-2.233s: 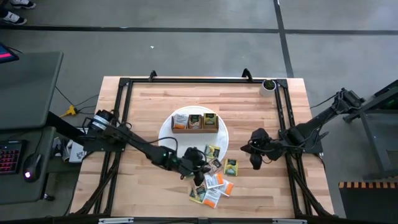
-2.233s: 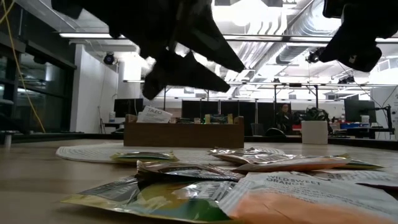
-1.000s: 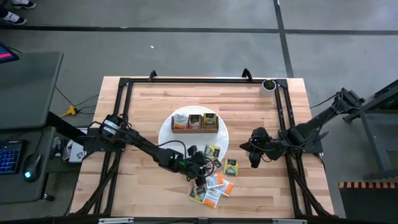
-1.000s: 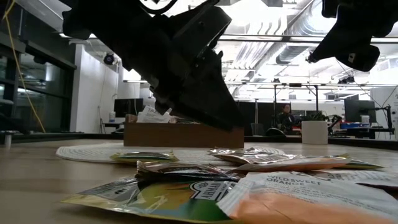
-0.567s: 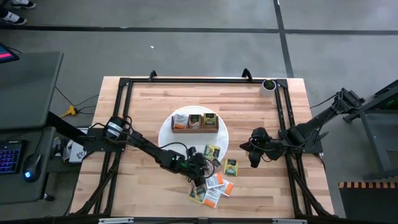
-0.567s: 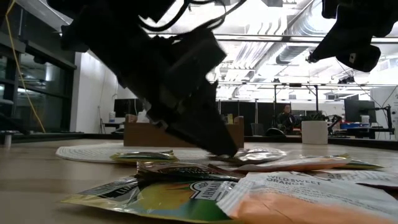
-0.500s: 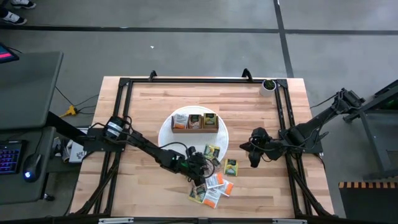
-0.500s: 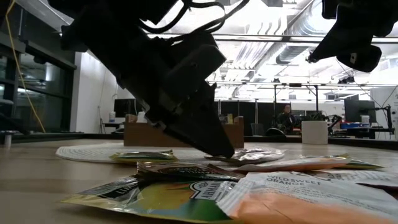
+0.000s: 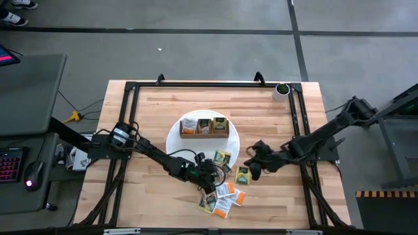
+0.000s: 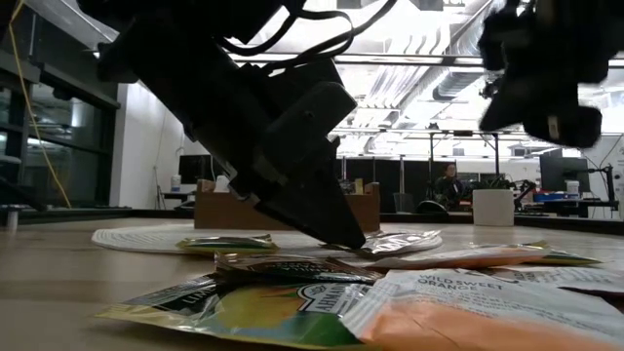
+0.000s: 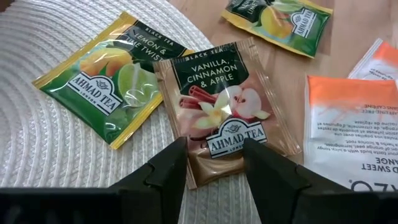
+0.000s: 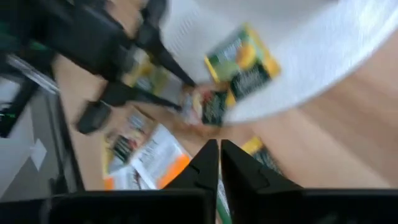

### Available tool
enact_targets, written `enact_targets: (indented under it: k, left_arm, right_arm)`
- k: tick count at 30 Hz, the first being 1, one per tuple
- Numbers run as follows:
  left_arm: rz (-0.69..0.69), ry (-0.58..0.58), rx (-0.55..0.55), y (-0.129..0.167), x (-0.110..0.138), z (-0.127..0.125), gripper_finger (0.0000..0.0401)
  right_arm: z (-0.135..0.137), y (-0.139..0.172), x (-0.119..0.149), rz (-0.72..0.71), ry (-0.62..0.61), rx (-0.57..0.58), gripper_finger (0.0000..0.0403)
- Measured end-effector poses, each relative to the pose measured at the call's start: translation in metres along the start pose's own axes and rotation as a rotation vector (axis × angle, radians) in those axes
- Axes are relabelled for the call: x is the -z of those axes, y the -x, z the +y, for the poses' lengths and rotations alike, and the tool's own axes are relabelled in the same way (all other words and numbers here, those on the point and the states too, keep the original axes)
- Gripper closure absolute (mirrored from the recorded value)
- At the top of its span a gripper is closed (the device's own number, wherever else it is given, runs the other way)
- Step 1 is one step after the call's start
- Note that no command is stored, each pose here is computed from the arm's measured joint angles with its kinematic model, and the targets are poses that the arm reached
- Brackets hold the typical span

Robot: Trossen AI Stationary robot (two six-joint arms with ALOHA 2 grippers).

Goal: Pick & Place Tea
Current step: Put the brown tea bag into the middle section of the wooden organizer

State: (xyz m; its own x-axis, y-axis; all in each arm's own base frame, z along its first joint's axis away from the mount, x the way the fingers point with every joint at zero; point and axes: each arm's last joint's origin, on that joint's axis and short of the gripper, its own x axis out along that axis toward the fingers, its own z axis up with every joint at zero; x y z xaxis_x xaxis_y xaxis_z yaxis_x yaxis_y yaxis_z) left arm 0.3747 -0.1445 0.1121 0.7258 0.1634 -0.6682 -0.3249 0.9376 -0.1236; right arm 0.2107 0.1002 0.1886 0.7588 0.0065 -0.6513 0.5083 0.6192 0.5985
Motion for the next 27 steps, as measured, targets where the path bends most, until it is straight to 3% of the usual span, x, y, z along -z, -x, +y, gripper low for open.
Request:
enact_targets:
  k: [14,27]
  left_arm:
    - [-0.004,0.0,-0.007,-0.001,0.001,0.0,0.0247]
    - [-0.005,-0.002,-0.009,-0.001,0.001,0.0,0.0247]
  right_arm:
    - [-0.007,-0.082,0.0,0.121,-0.237,-0.113,0.023]
    - [-0.016,-0.091,-0.003,0.125,-0.285,-0.07,0.0214]
